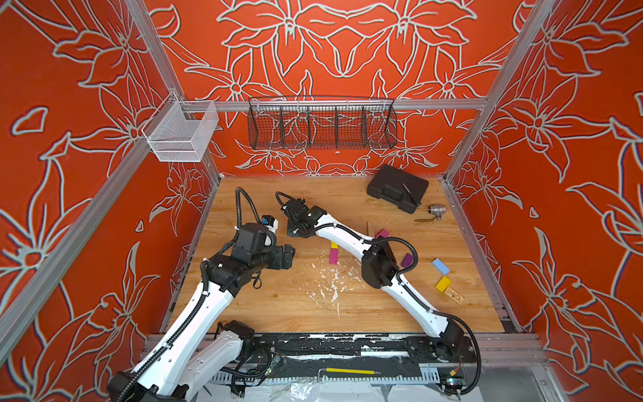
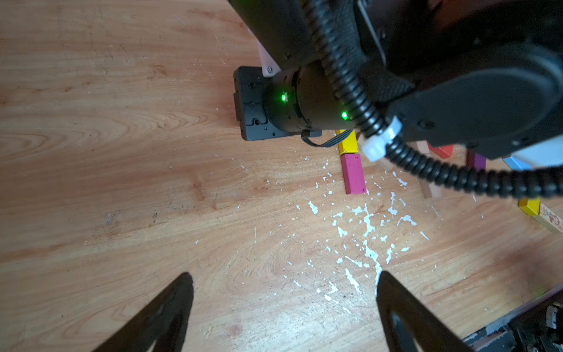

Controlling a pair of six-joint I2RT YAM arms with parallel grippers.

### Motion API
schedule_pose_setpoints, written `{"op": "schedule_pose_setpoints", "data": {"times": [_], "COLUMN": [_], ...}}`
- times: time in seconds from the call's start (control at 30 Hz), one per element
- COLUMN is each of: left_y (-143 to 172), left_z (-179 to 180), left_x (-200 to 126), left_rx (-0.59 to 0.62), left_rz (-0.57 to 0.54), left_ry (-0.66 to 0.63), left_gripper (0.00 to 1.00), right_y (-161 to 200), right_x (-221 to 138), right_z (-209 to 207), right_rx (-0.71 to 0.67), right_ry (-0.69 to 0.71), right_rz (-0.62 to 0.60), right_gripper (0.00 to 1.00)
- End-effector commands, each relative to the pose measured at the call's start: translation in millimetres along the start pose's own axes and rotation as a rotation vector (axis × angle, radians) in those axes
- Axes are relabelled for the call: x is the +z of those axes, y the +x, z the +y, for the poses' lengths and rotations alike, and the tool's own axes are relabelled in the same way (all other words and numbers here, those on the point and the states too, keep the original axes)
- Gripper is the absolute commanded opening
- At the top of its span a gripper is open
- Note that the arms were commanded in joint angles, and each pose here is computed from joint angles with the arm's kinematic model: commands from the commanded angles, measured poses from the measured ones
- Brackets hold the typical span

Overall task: Assemble the letter k with building blocks
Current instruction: Place the building block at the center of the board.

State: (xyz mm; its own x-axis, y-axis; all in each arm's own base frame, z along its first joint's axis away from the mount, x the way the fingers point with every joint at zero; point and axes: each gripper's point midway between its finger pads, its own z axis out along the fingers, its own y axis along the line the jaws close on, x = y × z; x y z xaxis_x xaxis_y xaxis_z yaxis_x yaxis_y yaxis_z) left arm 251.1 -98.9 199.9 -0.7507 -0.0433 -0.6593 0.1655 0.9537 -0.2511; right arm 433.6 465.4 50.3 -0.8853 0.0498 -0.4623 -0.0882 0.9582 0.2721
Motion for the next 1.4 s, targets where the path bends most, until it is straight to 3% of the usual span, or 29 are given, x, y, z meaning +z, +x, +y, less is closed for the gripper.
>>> {"op": "schedule_pose_setpoints", "data": {"times": [0.0,0.33,0.57,0.77,0.97,1.17,1.37], "left_y": [-0.9,-5.1,-5.1,-11.6,-25.5,-42.5,-50.1], "left_z": [-5.5,-3.0,-0.2,13.1,16.1,16.8,22.9], "left_x": [-1.7,-6.3,-6.9,-2.8,26.4,68.1,117.9], "left_rx": [-0.008,-0.016,-0.065,-0.133,-0.172,-0.190,-0.164], "left_rz": [-0.009,-0.030,-0.029,-0.024,0.037,0.110,0.234], "left_ry": [0.040,0.021,0.005,-0.081,-0.122,-0.144,-0.166], "left_gripper": [0.92,0.92,0.92,0.84,0.75,0.64,0.59], "right_y": [-1.6,7.8,-4.3,-33.9,-42.8,-18.9,31.4], "right_x": [9.2,17.8,-10.8,-87.4,-183.2,-276.5,-335.7], "right_z": [-4.9,-9.1,1.0,-8.3,-65.3,-115.6,-155.3], "right_rx": [0.031,0.057,0.063,0.043,0.044,-0.067,-0.131], "right_ry": [0.018,0.022,-0.030,-0.073,-0.091,-0.089,-0.124], "right_rz": [-0.018,0.018,0.015,-0.039,-0.137,-0.213,-0.188], "right_gripper": [0.26,0.37,0.44,0.45,0.47,0.53,0.60]}}
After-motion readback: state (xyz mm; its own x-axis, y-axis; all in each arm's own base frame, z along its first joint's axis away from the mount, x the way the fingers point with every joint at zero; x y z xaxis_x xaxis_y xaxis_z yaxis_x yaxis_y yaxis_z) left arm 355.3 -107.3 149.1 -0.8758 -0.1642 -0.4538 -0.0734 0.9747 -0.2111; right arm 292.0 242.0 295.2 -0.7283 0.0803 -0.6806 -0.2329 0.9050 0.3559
